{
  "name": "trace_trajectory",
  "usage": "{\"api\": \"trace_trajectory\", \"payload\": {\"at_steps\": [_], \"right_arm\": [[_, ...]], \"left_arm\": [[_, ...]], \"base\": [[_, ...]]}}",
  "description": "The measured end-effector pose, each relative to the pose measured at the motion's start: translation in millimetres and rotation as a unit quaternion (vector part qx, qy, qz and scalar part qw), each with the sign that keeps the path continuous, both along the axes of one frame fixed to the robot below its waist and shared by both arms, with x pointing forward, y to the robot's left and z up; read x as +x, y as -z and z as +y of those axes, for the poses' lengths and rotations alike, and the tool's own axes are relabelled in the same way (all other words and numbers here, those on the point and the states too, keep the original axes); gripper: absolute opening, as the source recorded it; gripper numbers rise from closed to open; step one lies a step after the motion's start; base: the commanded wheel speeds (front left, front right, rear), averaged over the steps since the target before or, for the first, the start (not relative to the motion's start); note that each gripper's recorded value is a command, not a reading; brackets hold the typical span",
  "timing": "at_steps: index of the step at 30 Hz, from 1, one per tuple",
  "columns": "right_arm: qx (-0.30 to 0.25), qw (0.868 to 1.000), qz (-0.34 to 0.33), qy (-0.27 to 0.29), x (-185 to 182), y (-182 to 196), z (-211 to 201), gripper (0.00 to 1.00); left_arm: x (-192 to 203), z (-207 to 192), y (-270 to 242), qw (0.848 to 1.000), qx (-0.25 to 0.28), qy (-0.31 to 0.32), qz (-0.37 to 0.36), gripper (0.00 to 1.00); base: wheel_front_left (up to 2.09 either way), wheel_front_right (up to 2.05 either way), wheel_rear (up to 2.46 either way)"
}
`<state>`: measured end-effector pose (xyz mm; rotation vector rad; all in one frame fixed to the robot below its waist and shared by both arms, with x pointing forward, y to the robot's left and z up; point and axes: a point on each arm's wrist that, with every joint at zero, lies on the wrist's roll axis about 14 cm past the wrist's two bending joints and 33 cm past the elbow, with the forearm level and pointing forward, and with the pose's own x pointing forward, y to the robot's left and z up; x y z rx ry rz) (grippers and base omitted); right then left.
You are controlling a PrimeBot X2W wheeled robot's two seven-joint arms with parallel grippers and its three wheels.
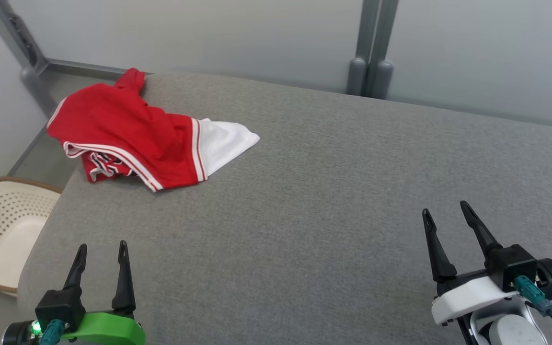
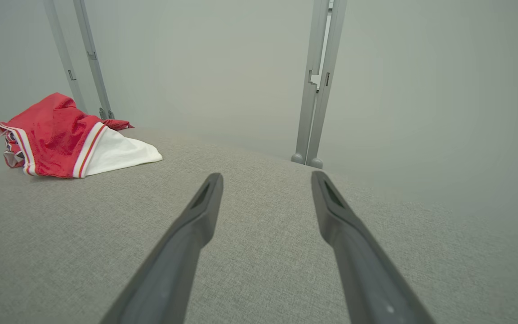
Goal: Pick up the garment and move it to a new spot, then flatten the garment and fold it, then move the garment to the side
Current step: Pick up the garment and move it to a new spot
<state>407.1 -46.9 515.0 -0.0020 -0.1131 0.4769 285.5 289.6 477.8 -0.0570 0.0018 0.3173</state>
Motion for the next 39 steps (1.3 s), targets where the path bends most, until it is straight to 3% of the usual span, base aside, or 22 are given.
{"api": "trace_trajectory", "payload": {"at_steps": [6,14,19,23,30,31,32,36,39], "right_arm": [[0.005,0.999,-0.007,-0.042,9,-3,30,1.0],[-0.005,0.998,-0.012,-0.061,37,6,35,1.0],[-0.017,0.997,-0.001,-0.07,57,27,32,1.0],[-0.031,0.997,0.025,-0.065,69,56,20,1.0],[-0.044,0.996,0.064,-0.034,72,90,-10,1.0],[-0.045,0.996,0.069,-0.025,72,93,-16,1.0],[-0.045,0.996,0.072,-0.019,71,94,-21,1.0],[-0.045,0.995,0.088,0.011,66,101,-39,1.0],[-0.038,0.994,0.096,0.026,59,101,-46,1.0]], "left_arm": [[1,14,-8,1.0,-0.009,-0.023,-0.013,1.0],[81,17,-22,1.0,-0.003,0.011,-0.009,1.0],[148,37,-24,0.999,-0.001,0.014,0.045,1.0],[186,43,5,0.993,-0.025,0.006,0.118,1.0],[197,52,80,0.962,-0.035,-0.025,0.268,1.0],[199,50,87,0.959,-0.032,-0.024,0.28,0.73],[200,48,93,0.956,-0.022,-0.018,0.293,0.0],[207,35,108,0.95,0.001,0.002,0.313,0.0],[216,34,92,0.963,0.003,0.008,0.269,0.0]], "base": [[0.0,0.0,0.0],[0.0,0.0,0.0],[0.0,0.0,0.0],[0.0,0.0,0.0],[0.0,0.0,0.0],[0.0,0.0,0.0],[0.0,0.0,0.0],[0.0,0.0,0.0],[0.0,0.0,0.0]]}}
